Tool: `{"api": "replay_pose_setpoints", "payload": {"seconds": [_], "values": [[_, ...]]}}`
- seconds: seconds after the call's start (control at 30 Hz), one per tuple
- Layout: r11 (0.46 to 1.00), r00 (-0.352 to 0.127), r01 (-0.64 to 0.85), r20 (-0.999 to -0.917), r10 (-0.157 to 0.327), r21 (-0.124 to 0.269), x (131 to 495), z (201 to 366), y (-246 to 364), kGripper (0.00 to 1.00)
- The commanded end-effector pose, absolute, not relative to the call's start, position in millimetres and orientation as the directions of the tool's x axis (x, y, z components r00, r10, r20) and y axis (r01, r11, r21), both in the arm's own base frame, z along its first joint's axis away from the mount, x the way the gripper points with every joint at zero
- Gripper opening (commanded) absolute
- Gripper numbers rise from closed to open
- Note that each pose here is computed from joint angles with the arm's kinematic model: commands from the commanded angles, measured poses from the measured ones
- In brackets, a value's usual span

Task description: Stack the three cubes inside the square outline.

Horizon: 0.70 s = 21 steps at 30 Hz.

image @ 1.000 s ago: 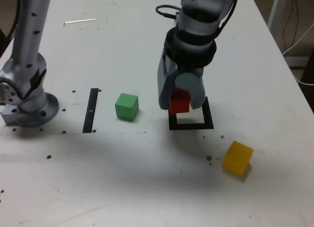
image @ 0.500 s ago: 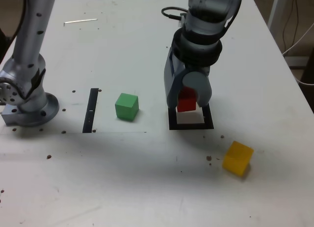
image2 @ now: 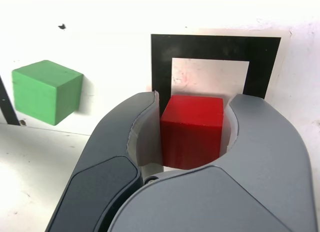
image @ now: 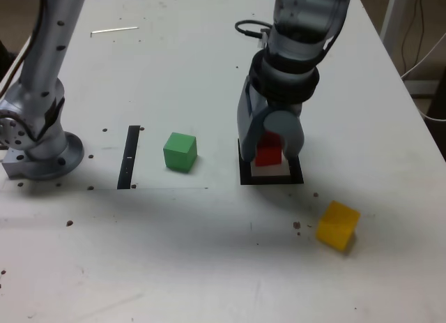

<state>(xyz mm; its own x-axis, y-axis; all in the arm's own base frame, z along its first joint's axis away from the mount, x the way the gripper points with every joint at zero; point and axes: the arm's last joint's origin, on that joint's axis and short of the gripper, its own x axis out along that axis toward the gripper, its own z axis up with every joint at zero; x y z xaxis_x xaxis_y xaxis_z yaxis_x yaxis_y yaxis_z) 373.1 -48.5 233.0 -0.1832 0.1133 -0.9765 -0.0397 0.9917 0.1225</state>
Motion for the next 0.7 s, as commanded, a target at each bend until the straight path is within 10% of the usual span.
{"api": "replay_pose_setpoints", "payload": {"seconds": [0.0,0.37,0.67], "values": [[0.992,-0.189,-0.038,-0.9757,0.11,0.12,376,227.7,-48,0.36],[0.993,-0.196,-0.033,-0.9745,0.109,0.118,379,219.9,-49,0.39],[0.995,-0.185,-0.006,-0.9778,0.098,0.101,380,211.8,-48,0.84]]}}
